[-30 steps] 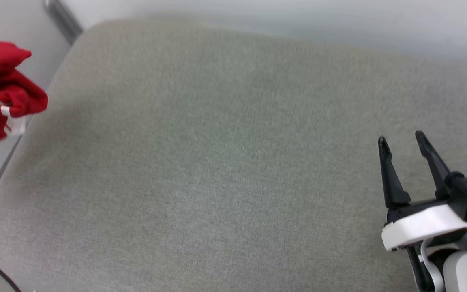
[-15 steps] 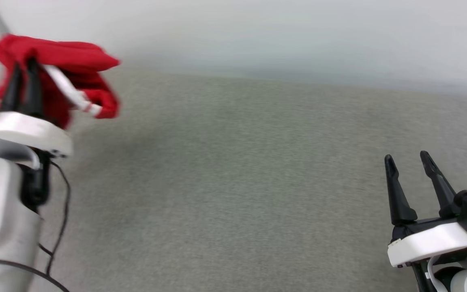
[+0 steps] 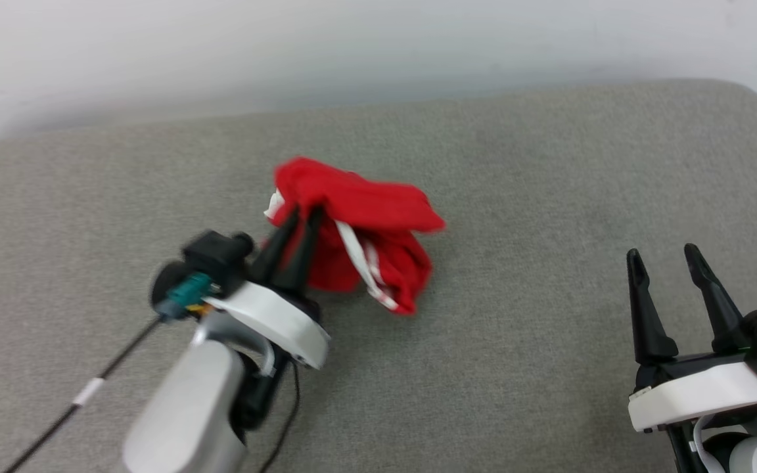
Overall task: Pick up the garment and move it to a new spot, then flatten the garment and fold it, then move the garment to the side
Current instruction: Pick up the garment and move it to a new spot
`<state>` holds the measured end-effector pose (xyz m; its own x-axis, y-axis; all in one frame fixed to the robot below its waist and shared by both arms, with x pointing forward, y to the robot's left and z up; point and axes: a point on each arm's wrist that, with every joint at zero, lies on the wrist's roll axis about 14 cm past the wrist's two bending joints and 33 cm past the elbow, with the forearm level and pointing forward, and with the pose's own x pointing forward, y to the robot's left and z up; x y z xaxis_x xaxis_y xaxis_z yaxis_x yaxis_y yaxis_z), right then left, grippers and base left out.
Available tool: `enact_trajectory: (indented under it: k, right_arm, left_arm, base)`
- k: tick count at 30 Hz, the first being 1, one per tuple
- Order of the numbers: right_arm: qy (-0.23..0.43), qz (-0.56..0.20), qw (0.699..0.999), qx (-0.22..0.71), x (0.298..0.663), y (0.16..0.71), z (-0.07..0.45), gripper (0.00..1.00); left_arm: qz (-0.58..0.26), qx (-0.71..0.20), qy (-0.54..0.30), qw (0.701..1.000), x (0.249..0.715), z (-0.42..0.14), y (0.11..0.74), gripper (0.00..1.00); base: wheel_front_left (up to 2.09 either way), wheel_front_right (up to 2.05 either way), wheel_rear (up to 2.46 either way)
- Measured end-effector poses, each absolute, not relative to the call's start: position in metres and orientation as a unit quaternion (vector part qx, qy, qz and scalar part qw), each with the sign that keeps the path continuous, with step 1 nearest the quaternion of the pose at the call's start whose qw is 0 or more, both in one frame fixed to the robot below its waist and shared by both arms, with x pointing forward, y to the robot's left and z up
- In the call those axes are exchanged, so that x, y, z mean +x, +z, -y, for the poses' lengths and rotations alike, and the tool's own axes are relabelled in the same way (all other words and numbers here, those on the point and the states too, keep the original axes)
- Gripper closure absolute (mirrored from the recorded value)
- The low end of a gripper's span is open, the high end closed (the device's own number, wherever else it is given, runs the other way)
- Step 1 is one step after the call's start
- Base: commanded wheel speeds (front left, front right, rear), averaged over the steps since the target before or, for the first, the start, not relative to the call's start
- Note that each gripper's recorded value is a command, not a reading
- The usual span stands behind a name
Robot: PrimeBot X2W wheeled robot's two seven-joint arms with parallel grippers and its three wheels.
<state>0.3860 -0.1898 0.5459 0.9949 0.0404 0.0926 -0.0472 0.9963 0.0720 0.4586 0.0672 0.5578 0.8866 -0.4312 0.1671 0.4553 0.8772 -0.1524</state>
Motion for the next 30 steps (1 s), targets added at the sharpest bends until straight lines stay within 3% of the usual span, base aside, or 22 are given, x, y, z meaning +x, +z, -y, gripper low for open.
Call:
enact_trajectory:
  k: [9, 14, 16, 17, 24, 30]
  right_arm:
    - [0.001, 0.015, 0.999, 0.043, 0.395, 0.518, 0.203, 0.00]
    - [0.005, 0.014, 0.999, 0.043, 0.401, 0.514, 0.200, 0.00]
    - [0.008, 0.016, 0.999, 0.043, 0.402, 0.515, 0.198, 0.00]
    - [0.010, 0.018, 0.999, 0.043, 0.403, 0.517, 0.197, 0.00]
    - [0.032, 0.037, 0.998, 0.043, 0.400, 0.533, 0.183, 0.00]
    - [0.052, 0.045, 0.997, 0.041, 0.393, 0.544, 0.169, 0.00]
  left_arm:
    - [-0.126, -0.098, -0.361, 0.919, 0.401, 0.021, 0.439, 1.00]
    - [-0.157, -0.082, -0.391, 0.903, 0.378, 0.031, 0.421, 1.00]
    - [-0.144, -0.083, -0.394, 0.904, 0.376, 0.031, 0.427, 0.46]
    - [-0.133, -0.084, -0.393, 0.906, 0.376, 0.030, 0.432, 0.00]
    - [-0.020, -0.091, -0.349, 0.933, 0.393, 0.008, 0.496, 0.00]
    - [0.046, -0.092, -0.254, 0.962, 0.405, -0.043, 0.538, 0.00]
  base:
    - [0.00, 0.00, 0.00]
    - [0.00, 0.00, 0.00]
    - [0.00, 0.00, 0.00]
    - [0.00, 0.00, 0.00]
    - [0.00, 0.00, 0.00]
    - [0.00, 0.00, 0.00]
